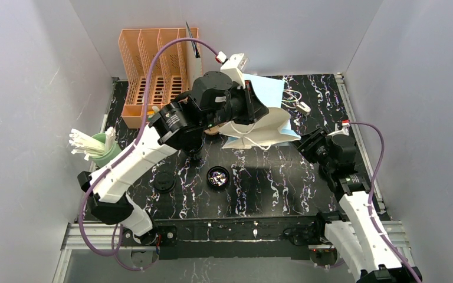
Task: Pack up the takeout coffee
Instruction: Open the takeout bag at the center of the board.
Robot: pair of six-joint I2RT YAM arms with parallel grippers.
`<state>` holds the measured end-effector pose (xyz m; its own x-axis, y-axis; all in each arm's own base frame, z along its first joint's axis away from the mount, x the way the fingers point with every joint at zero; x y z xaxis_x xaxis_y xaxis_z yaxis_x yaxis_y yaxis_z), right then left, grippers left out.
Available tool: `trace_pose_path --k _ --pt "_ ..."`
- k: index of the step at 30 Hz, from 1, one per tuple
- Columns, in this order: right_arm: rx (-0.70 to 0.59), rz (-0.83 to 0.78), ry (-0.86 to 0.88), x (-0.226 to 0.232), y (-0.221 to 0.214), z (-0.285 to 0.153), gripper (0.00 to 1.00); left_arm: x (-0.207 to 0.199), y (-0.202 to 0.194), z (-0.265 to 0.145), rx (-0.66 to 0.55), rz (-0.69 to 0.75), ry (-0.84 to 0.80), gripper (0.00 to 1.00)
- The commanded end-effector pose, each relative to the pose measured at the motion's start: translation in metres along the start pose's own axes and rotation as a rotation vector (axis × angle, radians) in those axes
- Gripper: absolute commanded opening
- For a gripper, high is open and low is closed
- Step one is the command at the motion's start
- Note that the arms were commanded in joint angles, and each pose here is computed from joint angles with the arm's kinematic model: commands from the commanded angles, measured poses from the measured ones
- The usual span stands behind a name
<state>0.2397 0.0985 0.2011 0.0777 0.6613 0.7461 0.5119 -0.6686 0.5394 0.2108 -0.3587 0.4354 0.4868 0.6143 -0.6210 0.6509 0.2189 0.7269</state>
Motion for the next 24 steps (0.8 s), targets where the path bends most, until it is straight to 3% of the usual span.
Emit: trace_pose_path --k 1,6,10,13,16,19,22,24 --pt "-0.073 -0.031 0.106 0.014 0.008 -0.002 0.49 -0.002 0.019 -0.033 -0.062 0.016 -0.02 0.02" --pt "-0.097 -0.11 0.145 0.019 0.012 -0.004 0.29 0.002 0.023 -0.044 -0.063 0.026 -0.004 0.03" --pt "-0.021 -0.162 0.217 0.03 0.004 -0.003 0.27 0.001 0.022 -0.047 -0.047 0.029 -0.018 0.03" --pt "0.019 -0.18 0.269 0.037 -0.001 -0.004 0.17 0.001 0.024 -0.051 -0.052 0.031 -0.019 0.03" --pt "0.035 -0.199 0.336 0.045 -0.004 -0.008 0.19 0.002 0.027 -0.055 -0.067 0.03 -0.015 0.04" --pt "0.063 -0.241 0.412 0.052 -0.01 -0.014 0.32 0.003 0.029 -0.058 -0.072 0.032 -0.013 0.04" --pt "0.085 -0.271 0.421 0.051 -0.015 -0.016 0.34 0.001 0.031 -0.06 -0.074 0.027 -0.019 0.04" --pt "0.099 -0.278 0.422 0.049 -0.017 -0.015 0.41 -0.001 0.033 -0.061 -0.076 0.022 -0.032 0.04"
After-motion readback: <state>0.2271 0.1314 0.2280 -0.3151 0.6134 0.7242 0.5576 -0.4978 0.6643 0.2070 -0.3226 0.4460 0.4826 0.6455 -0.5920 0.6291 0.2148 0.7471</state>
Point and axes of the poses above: each gripper's point midway between its finger pads, its own z axis out along the fingers, its own x axis along the line the jaws close on, y = z × x, the point moved 3 cm from there along -z, back along the fingers, and after that the axes turned 4 degrees about -z, right-handed, at the moved point
